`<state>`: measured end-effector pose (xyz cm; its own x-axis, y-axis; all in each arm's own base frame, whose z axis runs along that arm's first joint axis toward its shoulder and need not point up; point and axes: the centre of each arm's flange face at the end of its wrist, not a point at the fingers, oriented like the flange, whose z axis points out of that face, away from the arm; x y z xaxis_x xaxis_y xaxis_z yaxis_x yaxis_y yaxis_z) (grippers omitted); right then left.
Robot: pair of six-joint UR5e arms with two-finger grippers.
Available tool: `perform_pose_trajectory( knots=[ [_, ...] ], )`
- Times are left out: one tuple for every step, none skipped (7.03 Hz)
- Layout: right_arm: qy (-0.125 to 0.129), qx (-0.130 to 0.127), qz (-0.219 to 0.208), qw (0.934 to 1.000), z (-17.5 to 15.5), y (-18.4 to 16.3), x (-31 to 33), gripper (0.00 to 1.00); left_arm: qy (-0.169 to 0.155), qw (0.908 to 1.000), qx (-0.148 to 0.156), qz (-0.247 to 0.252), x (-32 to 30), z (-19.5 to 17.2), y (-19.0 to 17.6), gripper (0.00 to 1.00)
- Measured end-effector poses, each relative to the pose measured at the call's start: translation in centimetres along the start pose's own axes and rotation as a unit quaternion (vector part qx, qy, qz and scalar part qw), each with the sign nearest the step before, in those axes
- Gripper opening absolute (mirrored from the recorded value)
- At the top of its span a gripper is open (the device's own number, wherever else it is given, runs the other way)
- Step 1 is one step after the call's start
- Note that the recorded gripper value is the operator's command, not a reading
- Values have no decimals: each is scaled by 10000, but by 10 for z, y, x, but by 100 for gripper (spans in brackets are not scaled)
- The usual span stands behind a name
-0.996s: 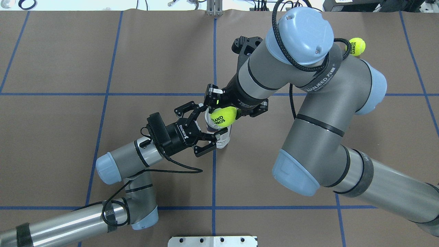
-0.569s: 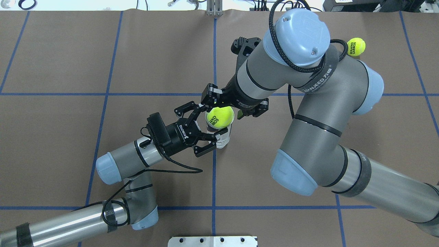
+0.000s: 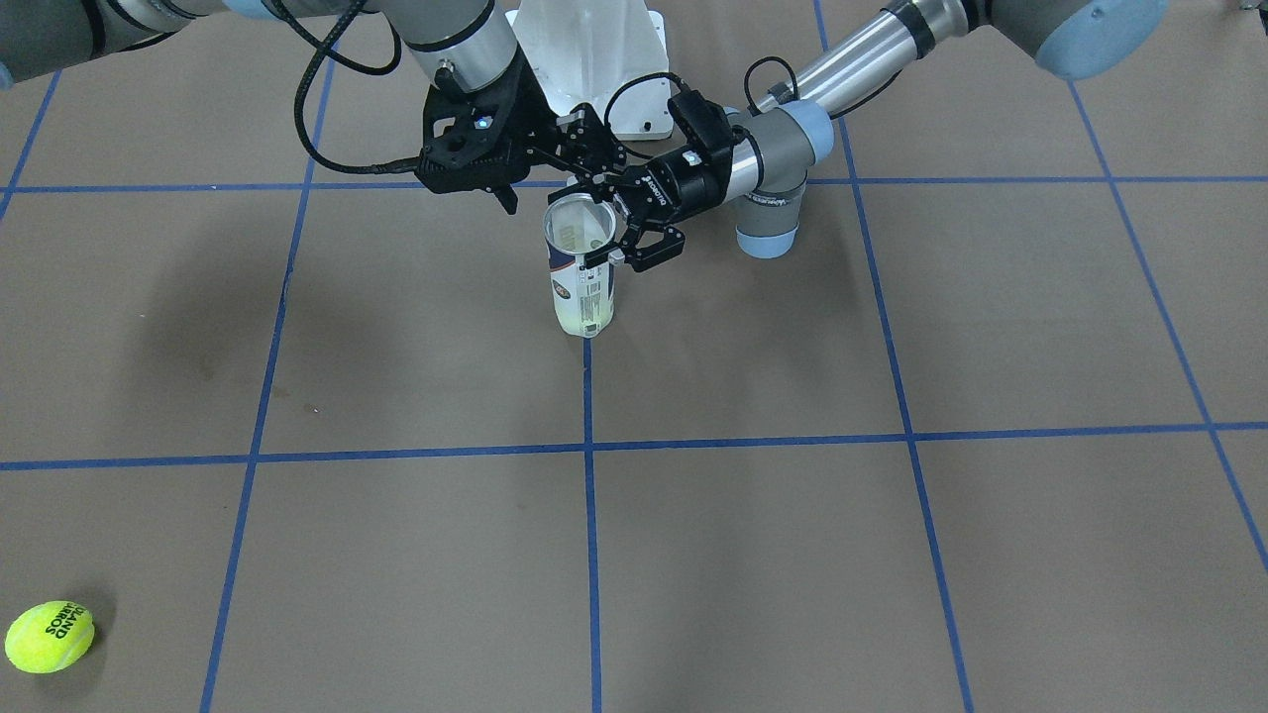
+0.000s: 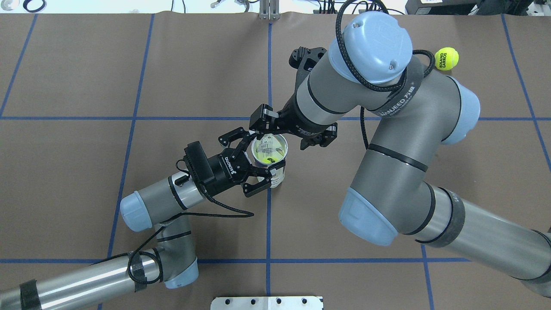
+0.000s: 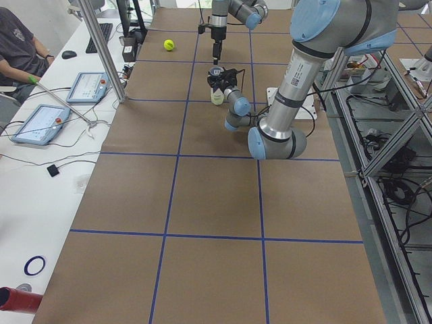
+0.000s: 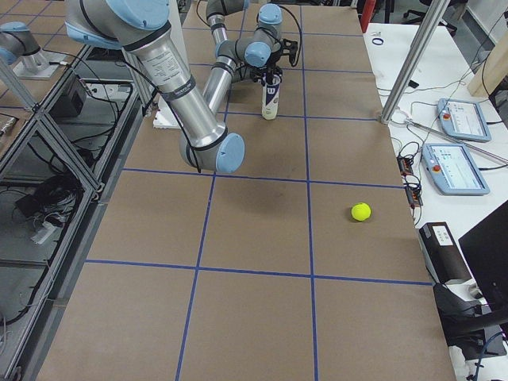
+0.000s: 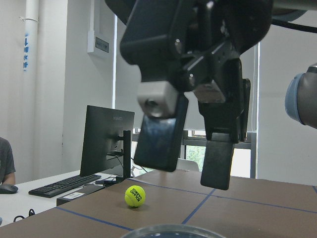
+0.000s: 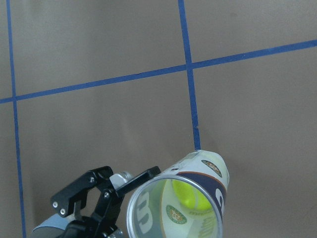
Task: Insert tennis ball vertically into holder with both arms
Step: 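Move the right gripper to the farther tennis ball and grasp it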
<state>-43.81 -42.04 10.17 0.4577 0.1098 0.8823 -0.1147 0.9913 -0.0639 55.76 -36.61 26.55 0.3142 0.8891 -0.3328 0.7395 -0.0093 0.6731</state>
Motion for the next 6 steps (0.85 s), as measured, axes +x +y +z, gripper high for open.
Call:
perform_pose_trajectory(
  knots=[
    [11, 36, 46, 10000, -5, -7, 7, 98, 0, 10000, 0, 0, 0, 0, 0, 87],
    [94, 116, 168, 9997, -13, -24, 29, 98, 0, 10000, 0, 0, 0, 0, 0, 87],
    [248, 187, 219, 9993, -18, -46, 61, 98, 2, 10000, 2, -1, 0, 0, 0, 87],
    [491, 282, 89, 9984, -22, -74, 103, 98, 5, 10000, 8, -2, 0, 0, 0, 87],
    [793, 374, -92, 9961, -21, -110, 144, 98, 6, 10000, 9, -3, 0, 0, 0, 87],
    [1143, 439, -234, 9922, -19, -156, 188, 98, 6, 10000, 7, -2, 0, -1, 0, 87]
  ],
)
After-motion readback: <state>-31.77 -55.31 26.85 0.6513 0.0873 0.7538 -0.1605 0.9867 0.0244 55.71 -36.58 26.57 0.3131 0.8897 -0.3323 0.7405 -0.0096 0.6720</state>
